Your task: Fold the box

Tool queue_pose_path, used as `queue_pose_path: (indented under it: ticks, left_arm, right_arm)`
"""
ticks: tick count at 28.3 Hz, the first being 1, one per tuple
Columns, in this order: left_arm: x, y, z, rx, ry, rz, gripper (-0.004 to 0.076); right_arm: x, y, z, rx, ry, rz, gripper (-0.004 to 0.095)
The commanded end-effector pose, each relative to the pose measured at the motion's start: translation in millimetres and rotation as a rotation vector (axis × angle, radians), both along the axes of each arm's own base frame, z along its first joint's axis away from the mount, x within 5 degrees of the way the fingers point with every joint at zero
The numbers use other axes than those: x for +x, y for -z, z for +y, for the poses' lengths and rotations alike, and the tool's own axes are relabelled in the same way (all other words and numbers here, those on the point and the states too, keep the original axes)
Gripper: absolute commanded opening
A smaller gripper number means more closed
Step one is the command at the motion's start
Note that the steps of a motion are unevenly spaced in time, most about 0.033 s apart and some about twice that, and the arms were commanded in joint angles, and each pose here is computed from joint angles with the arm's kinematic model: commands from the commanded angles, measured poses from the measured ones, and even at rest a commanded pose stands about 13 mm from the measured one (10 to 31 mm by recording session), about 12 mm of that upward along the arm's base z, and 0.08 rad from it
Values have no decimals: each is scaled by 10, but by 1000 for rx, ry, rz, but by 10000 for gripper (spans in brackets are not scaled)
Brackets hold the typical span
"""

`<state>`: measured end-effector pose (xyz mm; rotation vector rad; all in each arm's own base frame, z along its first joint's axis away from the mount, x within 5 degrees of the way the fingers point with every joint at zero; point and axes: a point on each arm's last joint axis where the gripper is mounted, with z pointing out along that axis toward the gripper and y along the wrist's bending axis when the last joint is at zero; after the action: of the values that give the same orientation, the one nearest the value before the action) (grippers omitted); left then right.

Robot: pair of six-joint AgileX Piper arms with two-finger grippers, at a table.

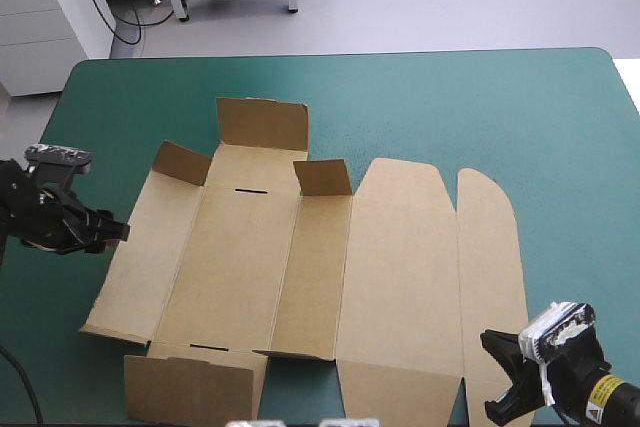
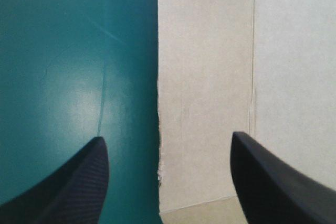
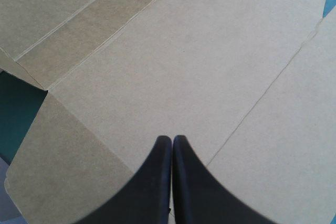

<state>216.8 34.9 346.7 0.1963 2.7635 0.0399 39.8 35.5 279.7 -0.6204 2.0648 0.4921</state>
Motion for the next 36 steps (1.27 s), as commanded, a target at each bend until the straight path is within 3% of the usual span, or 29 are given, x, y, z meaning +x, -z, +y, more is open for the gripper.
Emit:
queue_pose_path:
  ticks: [1, 9, 15, 19, 21, 25, 29, 36]
  left_arm:
    - [-100, -139, 130, -30, -43, -35, 474]
    - [29, 0, 394, -217, -146, -32, 474]
    - [92, 75, 425, -228, -149, -2, 474]
    - [209, 13, 403, -283, -178, -139, 474]
    - [214, 0, 356, -317, -126, -147, 474]
    - [187, 103, 356, -281, 24, -41, 474]
    - [229, 324, 446, -243, 16, 58, 474]
    - [401, 690, 487, -348, -3, 171, 474]
  right_arm:
    - [27, -129, 19, 47, -1, -70, -16]
    - [27, -130, 20, 38, -8, -80, -16]
    - [27, -130, 20, 35, -10, -82, -16]
    - [27, -130, 20, 33, -11, -84, -16]
    - [28, -131, 20, 34, -11, -85, -16]
    - [28, -131, 20, 34, -11, -85, -16]
    - [28, -131, 20, 33, -12, -86, -16]
    - [28, -131, 20, 33, -12, -86, -16]
